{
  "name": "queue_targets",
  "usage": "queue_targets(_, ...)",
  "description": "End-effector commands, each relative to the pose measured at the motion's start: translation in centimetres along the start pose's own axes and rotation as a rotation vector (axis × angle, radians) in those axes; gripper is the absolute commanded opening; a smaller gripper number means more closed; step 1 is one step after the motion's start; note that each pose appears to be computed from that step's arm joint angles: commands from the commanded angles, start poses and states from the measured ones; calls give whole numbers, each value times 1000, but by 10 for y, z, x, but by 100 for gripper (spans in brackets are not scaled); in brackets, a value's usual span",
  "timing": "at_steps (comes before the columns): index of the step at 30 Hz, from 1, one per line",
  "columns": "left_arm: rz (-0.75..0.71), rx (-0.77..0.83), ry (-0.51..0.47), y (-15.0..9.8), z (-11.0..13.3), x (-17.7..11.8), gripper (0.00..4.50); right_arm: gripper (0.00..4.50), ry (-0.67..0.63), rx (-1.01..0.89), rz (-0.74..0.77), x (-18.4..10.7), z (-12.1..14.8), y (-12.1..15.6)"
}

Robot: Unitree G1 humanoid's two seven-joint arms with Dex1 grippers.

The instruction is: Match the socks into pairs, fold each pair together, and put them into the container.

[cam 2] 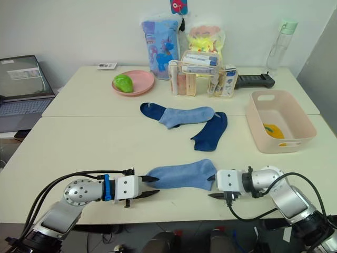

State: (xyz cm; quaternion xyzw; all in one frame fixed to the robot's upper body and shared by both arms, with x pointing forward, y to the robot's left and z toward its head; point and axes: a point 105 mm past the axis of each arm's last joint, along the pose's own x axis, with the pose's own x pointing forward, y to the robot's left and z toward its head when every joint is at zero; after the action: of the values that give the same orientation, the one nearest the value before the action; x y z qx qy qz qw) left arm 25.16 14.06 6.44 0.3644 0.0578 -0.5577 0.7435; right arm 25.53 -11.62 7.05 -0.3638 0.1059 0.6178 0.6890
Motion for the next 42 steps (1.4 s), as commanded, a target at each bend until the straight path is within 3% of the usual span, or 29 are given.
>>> queue_targets(1,29,-30,15,7,-2,2,55,139,16,3,-27,-2,-3,-9)
queue_targets(3,37,-49,8,8,-2,2,0,66,-1,8,-31,-4,0,-10)
queue_targets(4,39,-52,7,9,-2,2,0,20,-4,8,-32,-4,1,-10)
queue_targets(5,36,-56,8,8,-2,2,0,3,-9,9,-32,-5,2,-10)
queue_targets(10,24,-102,-30,7,3,-2,0,3,-45,15,-47,-8,12,-15)
queue_targets(14,16,-155,-123,14,27,-15,0,3,-159,116,-19,-18,39,-15)
queue_targets(19,-217,-381,-171,-8,61,-42,0,3,-244,354,258,-37,73,21)
queue_targets(26,-420,-598,-104,-34,63,-53,0,3,-226,558,441,-44,84,43)
queue_targets(32,-294,-744,-15,-25,26,-33,0,3,-157,544,209,-23,51,3)
queue_targets(42,-176,-677,-6,13,10,-16,0,3,-87,435,94,-13,28,-29)
